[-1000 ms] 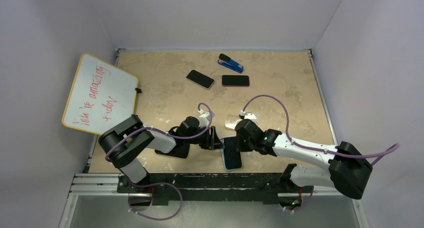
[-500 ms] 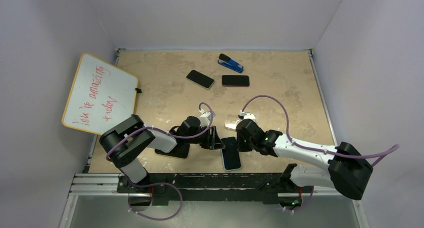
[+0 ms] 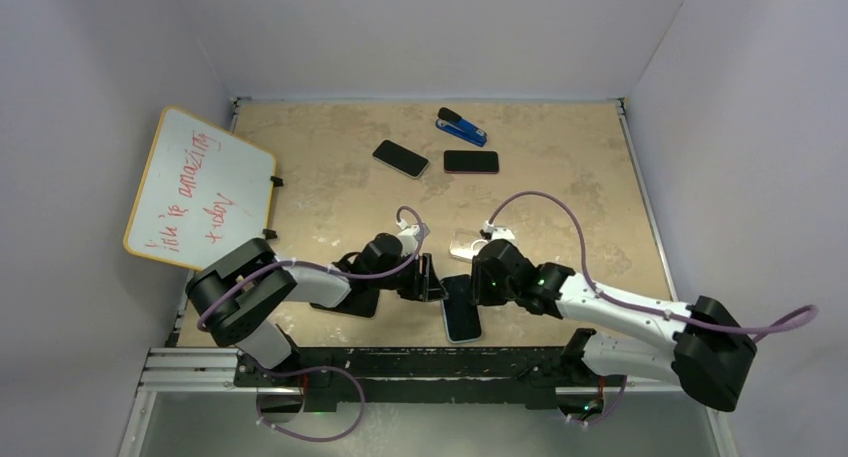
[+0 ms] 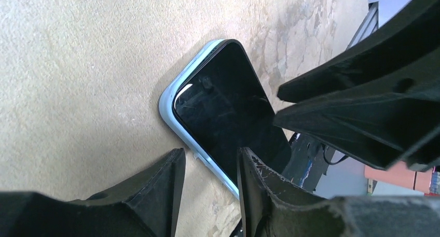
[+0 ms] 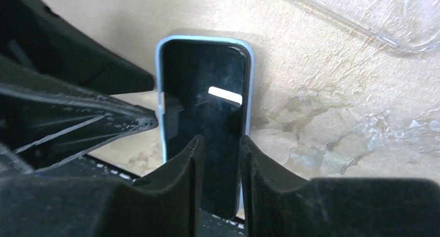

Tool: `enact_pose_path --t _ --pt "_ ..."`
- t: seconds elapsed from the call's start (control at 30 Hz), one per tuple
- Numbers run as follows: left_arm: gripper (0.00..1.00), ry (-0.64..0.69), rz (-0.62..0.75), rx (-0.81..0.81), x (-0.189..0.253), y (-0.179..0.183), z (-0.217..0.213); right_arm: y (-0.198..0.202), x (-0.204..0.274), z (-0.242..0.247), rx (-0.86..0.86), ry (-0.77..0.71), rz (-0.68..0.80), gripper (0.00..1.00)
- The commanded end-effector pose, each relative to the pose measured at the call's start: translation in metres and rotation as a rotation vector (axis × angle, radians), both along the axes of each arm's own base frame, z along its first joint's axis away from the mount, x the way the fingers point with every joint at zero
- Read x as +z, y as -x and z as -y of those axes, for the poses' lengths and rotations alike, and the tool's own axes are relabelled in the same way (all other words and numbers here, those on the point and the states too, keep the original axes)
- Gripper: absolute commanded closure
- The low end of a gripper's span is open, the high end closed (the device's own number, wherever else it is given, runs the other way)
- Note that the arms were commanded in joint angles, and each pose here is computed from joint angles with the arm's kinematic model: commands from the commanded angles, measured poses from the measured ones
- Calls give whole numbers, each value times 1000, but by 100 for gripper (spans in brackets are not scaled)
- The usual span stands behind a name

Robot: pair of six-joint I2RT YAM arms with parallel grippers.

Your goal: Put the phone into the phone case

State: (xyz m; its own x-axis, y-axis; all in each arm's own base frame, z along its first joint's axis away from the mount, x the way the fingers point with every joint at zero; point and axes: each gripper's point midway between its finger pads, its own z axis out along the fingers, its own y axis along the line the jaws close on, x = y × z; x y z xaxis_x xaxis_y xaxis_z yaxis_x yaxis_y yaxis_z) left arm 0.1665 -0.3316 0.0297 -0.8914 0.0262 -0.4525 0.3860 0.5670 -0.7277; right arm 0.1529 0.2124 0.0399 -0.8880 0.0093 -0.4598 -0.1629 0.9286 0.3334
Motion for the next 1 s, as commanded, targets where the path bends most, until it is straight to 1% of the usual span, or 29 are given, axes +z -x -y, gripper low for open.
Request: enact_pose_path --t 0.0,0.1,0.4,0.53,0.73,0.97 --pt "57 -20 29 55 17 -10 -2 2 21 5 -45 -48 32 63" --pt "56 -47 -3 82 13 -9 -6 7 20 8 -57 -76 28 52" --pt "54 -2 -55 83 8 -1 -4 18 7 5 -64 -146 -11 35" --pt "55 2 -71 75 5 1 -2 21 1 -3 -61 -211 -24 30" --pt "60 -2 -100 85 1 4 -1 30 -7 -13 -67 -303 -69 23" --pt "64 -25 -150 82 -8 15 -5 30 -1 -29 -68 -401 -91 20"
